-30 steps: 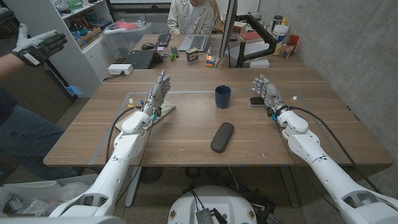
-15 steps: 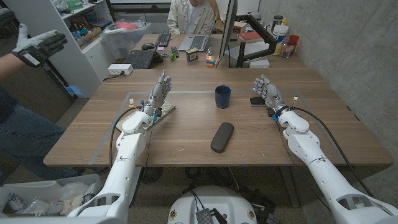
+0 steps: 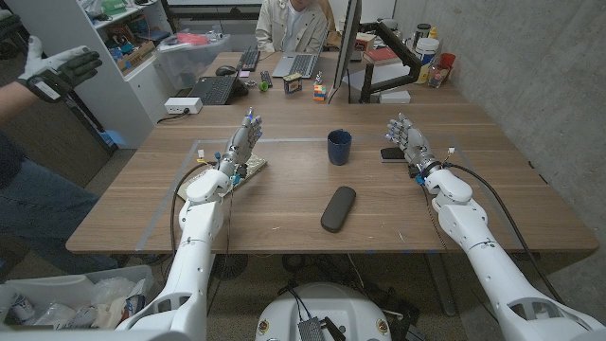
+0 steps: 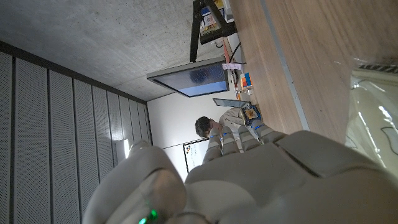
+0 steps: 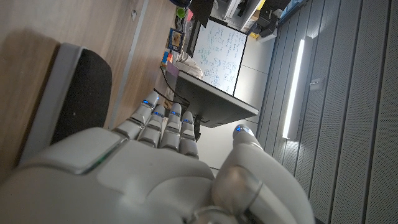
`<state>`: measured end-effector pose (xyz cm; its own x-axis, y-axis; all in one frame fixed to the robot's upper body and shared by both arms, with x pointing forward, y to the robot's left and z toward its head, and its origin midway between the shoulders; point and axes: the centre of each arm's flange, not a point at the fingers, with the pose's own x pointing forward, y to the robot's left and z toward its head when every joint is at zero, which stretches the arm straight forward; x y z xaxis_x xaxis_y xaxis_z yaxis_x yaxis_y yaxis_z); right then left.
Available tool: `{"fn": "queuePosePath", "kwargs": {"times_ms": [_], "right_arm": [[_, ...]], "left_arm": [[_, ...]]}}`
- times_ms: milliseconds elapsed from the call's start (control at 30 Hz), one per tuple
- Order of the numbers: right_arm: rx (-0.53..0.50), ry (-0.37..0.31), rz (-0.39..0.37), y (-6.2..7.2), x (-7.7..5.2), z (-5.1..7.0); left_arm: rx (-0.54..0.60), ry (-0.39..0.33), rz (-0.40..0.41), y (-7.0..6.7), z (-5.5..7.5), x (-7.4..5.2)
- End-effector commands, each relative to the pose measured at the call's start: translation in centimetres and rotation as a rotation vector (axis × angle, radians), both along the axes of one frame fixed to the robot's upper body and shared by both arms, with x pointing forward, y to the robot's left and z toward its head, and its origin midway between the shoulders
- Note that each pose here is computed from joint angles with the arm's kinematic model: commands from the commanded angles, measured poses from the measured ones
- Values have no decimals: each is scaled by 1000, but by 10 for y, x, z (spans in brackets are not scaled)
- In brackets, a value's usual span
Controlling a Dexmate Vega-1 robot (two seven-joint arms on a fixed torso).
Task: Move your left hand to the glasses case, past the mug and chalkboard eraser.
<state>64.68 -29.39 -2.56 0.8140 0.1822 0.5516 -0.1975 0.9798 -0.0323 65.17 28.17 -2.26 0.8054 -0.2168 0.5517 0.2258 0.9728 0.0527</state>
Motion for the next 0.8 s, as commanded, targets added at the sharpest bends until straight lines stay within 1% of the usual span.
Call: {"fn": "queuePosePath", "kwargs": {"times_ms": [33, 533, 800], "right_arm": [[0, 2, -4, -1, -1, -2], [9, 2, -6, -3, -4, -5], [12, -2, -5, -3, -5, -6]], "left_arm": [[31, -17, 10, -5, 3, -6], [63, -45, 22, -9, 7, -15], [90, -64, 27, -13, 10, -22]]}}
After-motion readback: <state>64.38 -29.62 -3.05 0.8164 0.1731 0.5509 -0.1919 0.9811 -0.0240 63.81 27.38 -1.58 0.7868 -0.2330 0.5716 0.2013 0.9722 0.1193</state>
